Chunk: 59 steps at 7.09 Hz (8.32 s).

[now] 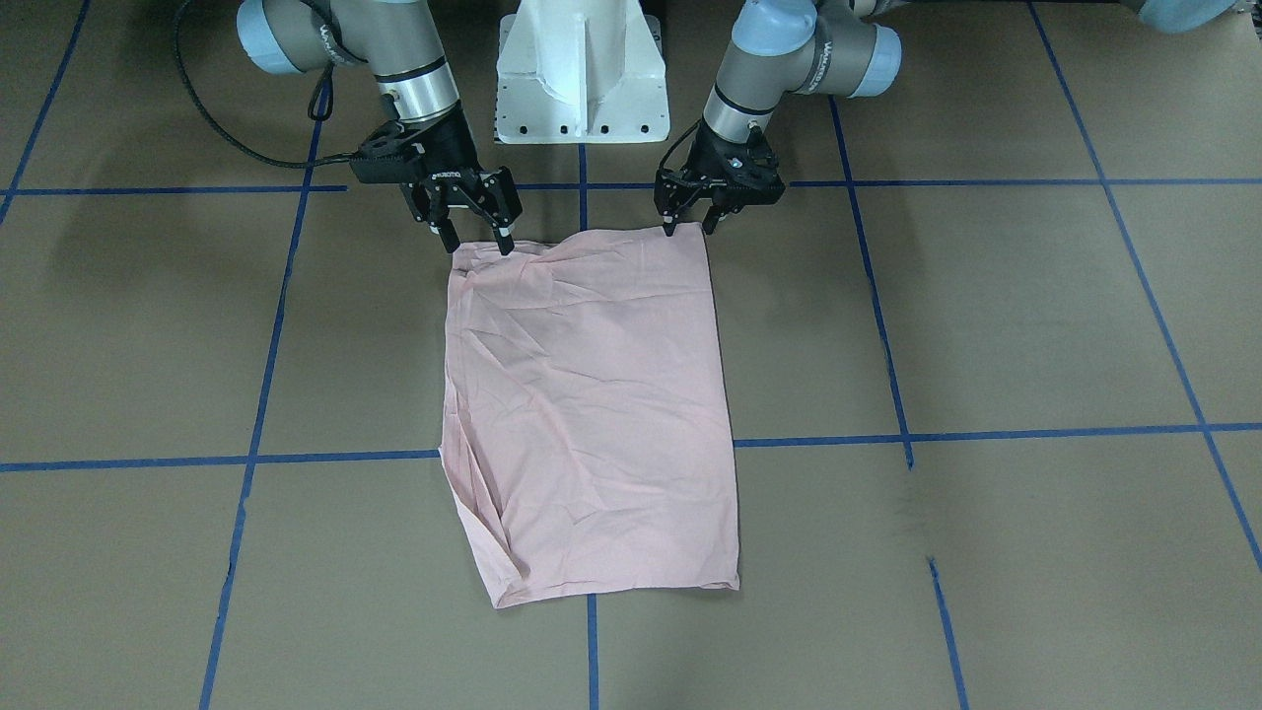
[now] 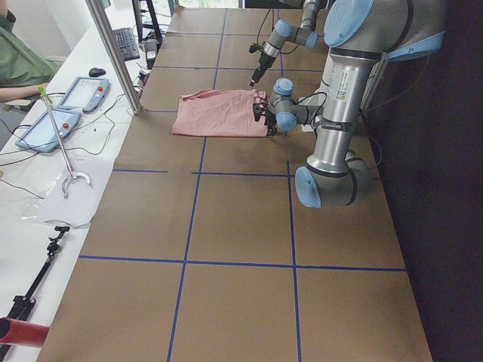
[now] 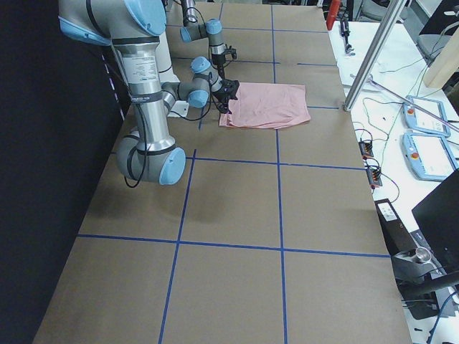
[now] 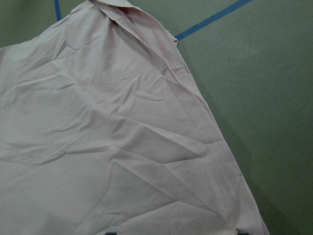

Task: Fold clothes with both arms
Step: 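Close both grippers on the near edge corners, adjusting the right grip, then lift the near edge with both grippers and fold it farther from the robot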

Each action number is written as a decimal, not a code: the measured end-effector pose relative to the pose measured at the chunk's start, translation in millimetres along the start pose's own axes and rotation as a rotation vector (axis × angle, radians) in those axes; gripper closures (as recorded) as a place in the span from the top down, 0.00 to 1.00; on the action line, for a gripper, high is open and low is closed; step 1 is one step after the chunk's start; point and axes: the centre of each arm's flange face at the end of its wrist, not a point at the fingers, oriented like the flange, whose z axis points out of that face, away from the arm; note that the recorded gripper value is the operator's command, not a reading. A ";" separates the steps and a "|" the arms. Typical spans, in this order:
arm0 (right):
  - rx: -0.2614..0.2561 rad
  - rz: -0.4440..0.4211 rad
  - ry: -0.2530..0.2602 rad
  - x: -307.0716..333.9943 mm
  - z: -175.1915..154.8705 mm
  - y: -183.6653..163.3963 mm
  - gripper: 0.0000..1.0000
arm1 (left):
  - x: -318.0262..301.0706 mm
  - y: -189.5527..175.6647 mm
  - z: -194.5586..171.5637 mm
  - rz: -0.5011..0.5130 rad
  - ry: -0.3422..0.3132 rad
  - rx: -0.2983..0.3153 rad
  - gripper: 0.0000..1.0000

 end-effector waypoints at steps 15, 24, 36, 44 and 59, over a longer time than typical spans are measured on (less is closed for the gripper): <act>0.033 0.064 0.189 -23.6 21.1 56.6 0.62 | 10.4 7.3 -3.8 0.008 0.020 -0.009 0.00; 0.029 0.060 0.313 -23.2 59.7 83.5 0.00 | 13.3 6.4 -6.9 0.007 0.029 -0.007 0.00; -0.004 0.075 0.268 -50.6 -13.4 62.3 0.00 | 33.7 8.2 -92.6 0.021 0.036 -0.011 0.00; 0.072 0.021 0.258 -109.3 -36.2 -10.4 0.00 | 63.3 -93.5 -155.7 0.144 -0.061 0.082 0.00; 0.001 -0.276 0.253 -172.8 115.0 -71.2 1.00 | -6.4 -253.7 -45.1 0.352 -0.082 0.164 1.00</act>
